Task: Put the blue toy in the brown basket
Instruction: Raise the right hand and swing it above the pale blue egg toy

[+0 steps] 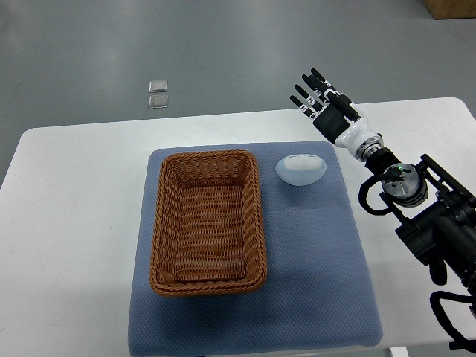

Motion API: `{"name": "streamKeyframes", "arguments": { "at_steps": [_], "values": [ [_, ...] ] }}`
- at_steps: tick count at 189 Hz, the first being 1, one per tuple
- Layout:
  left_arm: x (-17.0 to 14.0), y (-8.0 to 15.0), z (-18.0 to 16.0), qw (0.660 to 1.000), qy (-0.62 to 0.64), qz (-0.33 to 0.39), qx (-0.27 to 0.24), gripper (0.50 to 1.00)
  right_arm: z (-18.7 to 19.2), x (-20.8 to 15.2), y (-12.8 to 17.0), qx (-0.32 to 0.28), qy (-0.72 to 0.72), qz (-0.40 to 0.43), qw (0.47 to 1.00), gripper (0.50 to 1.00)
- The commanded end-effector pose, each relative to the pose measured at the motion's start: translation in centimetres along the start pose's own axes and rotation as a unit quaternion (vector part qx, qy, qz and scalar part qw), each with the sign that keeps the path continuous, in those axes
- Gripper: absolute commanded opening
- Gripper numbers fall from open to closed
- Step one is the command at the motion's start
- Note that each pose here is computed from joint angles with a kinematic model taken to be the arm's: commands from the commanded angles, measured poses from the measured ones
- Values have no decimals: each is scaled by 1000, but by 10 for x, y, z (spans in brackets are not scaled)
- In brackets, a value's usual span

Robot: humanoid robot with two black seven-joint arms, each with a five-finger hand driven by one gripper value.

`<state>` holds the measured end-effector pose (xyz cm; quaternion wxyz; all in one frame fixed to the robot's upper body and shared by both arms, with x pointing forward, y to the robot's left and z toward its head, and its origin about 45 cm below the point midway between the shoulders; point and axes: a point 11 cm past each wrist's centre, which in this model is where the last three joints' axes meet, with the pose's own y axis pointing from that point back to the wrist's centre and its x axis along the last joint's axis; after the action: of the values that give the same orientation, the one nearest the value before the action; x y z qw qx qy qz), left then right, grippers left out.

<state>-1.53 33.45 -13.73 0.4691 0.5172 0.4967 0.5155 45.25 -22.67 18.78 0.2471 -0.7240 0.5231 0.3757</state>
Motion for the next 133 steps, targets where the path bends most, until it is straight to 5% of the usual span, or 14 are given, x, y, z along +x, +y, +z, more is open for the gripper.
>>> {"name": "streamKeyframes", "arguments": {
  "at_steps": [1, 81, 133],
  "values": [
    [0, 0, 0, 1000, 2, -2, 0, 1000, -1, 0, 0, 0, 0, 0, 1000, 905],
    [0, 0, 1, 1000, 5, -3, -1, 1000, -2, -8, -3, -7, 15, -14, 1000, 907],
    [-1, 0, 0, 1000, 1, -4, 0, 1000, -34, -46, -24, -92, 238, -59, 965, 907]
  ]
}}
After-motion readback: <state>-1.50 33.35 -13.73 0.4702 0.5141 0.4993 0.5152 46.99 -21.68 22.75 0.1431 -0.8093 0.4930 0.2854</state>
